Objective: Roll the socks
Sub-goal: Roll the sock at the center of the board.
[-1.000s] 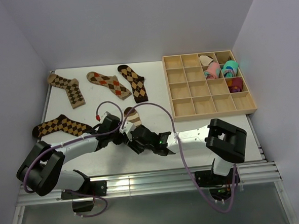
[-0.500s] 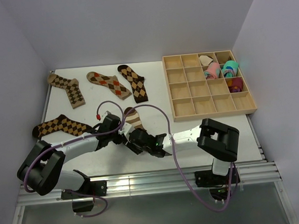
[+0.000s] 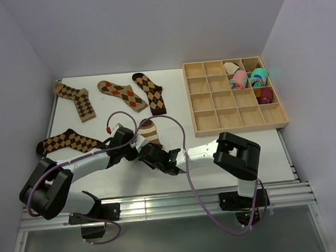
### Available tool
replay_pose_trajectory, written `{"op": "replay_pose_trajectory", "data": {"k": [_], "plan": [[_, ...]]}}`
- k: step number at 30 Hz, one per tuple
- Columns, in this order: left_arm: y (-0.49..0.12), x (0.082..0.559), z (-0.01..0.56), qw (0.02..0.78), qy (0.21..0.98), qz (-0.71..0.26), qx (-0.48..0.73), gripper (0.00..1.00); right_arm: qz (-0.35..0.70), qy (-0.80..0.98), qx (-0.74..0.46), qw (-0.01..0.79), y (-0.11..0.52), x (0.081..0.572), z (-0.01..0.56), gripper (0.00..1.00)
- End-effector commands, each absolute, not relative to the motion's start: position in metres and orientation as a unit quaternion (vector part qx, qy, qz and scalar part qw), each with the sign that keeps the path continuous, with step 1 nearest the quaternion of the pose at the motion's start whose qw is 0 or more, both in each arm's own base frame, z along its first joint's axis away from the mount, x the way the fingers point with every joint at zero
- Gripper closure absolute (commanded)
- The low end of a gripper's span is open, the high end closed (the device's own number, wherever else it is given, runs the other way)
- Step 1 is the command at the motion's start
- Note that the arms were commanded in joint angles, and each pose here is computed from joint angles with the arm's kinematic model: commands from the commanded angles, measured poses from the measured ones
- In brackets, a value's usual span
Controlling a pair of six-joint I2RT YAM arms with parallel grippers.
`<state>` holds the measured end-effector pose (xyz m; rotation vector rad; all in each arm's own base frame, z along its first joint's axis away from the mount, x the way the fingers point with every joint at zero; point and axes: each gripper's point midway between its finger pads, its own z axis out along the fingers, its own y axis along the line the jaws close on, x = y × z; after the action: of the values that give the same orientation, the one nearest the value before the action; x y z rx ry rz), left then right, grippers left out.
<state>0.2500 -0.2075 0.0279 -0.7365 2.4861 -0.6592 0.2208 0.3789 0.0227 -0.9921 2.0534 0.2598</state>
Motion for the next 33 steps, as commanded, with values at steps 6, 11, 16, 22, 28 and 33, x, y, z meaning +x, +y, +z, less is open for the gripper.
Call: {"op": "replay_pose_trajectory", "data": {"k": [6, 11, 16, 22, 28, 33], "plan": [[-0.195, 0.227, 0.025, 0.205, 0.923, -0.214, -0.245, 0.87, 0.097, 0.863, -0.419, 0.266, 0.350, 0.195, -0.034, 1.00], [-0.181, 0.236, 0.041, 0.240, 0.909, -0.214, -0.265, 0.53, 0.203, 0.863, -0.426, 0.178, 0.372, 0.162, -0.010, 1.00], [-0.160, 0.243, 0.057, 0.271, 0.890, -0.210, -0.300, 0.40, 0.275, 0.869, -0.400, 0.098, 0.387, 0.155, 0.010, 1.00], [-0.137, 0.238, 0.070, 0.307, 0.862, -0.216, -0.339, 0.30, 0.369, 0.862, -0.348, 0.027, 0.396, 0.157, 0.022, 1.00], [-0.132, 0.219, 0.070, 0.315, 0.847, -0.251, -0.347, 0.24, 0.373, 0.866, -0.333, 0.003, 0.394, 0.171, 0.018, 1.00], [-0.120, 0.215, 0.064, 0.321, 0.844, -0.232, -0.361, 0.23, 0.370, 0.864, -0.341, 0.010, 0.393, 0.173, 0.016, 1.00]]}}
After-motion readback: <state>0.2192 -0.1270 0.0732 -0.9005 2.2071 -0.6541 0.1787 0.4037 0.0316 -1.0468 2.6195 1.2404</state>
